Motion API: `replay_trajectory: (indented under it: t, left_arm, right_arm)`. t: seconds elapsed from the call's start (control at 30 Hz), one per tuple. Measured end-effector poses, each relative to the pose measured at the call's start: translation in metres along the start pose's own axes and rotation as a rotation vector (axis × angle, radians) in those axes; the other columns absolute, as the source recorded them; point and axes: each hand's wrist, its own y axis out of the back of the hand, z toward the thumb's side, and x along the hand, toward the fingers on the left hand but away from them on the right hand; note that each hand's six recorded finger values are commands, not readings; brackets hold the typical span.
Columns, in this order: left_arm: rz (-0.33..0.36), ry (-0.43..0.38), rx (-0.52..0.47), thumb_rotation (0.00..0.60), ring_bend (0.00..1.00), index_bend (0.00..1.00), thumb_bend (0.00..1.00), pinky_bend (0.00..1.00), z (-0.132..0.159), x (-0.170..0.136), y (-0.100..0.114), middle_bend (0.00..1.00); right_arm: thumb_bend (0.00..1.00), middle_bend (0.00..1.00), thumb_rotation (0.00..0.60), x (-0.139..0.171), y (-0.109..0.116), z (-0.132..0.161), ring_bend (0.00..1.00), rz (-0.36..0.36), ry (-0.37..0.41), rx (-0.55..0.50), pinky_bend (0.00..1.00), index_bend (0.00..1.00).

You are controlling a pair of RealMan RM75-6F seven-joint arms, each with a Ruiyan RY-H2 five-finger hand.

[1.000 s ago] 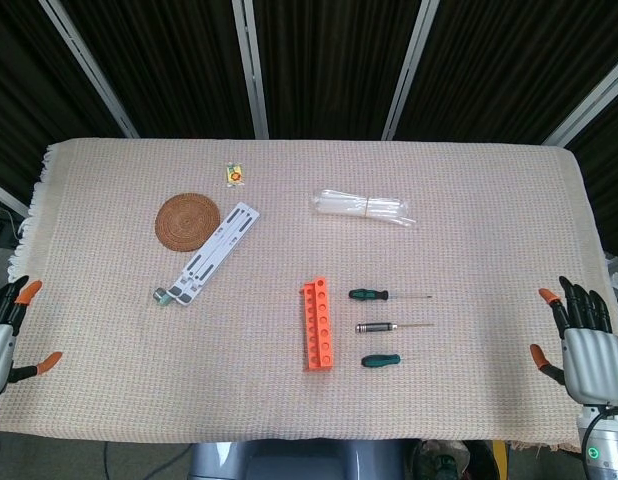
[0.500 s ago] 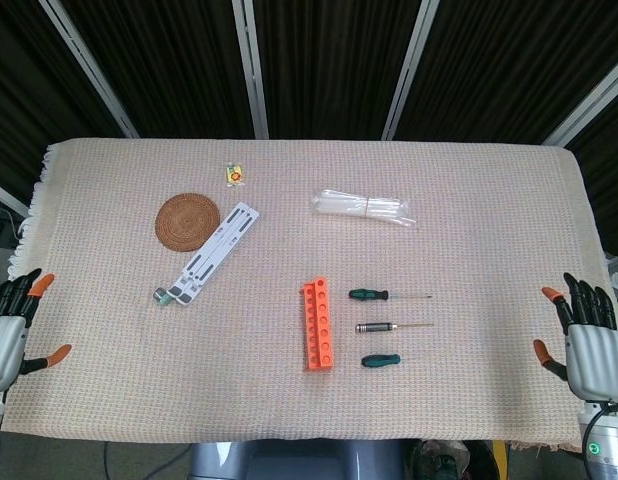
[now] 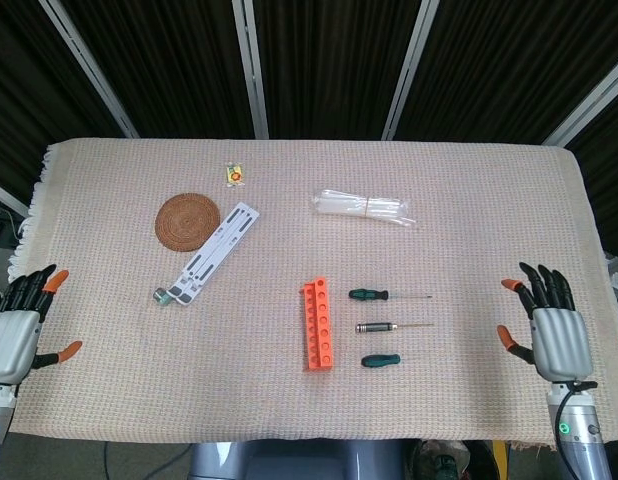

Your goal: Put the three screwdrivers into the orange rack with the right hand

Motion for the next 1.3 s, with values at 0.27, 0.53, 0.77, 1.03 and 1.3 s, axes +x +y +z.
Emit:
replay_trajectory:
  t: [0.27, 0.53, 0.77, 1.03, 1.3]
  left_arm:
    - [0.009, -0.014, 0.012, 0.6, 0.0, 0.09, 0.15, 0.0, -0.001, 0.001, 0.003, 0.0]
    - [0.017, 0.001, 0.019, 0.6, 0.0, 0.09, 0.15, 0.0, -0.009, 0.0, 0.007, 0.0]
    - [0.014, 0.004, 0.02, 0.6, 0.0, 0.09, 0.15, 0.0, -0.012, 0.0, 0.008, 0.0]
    - [0.006, 0.006, 0.016, 0.6, 0.0, 0.09, 0.15, 0.0, -0.014, -0.001, 0.007, 0.0]
    - [-0.018, 0.0, 0.007, 0.6, 0.0, 0.09, 0.15, 0.0, -0.013, -0.001, 0.004, 0.0]
  right_arm:
    - [0.24, 0.08, 0.6, -0.032, -0.016, 0.045, 0.0, 0.076, 0.125, 0.01, 0.0, 0.29]
    - [0.25, 0.05, 0.6, -0.065, -0.041, 0.096, 0.0, 0.156, 0.246, 0.234, 0.0, 0.28]
    - [0.25, 0.01, 0.6, -0.086, -0.069, 0.133, 0.0, 0.292, 0.323, 0.328, 0.0, 0.26]
    - [0.25, 0.01, 0.6, -0.107, -0.088, 0.168, 0.0, 0.332, 0.358, 0.438, 0.0, 0.29]
    - [0.26, 0.01, 0.6, -0.115, -0.116, 0.183, 0.0, 0.39, 0.358, 0.504, 0.0, 0.33]
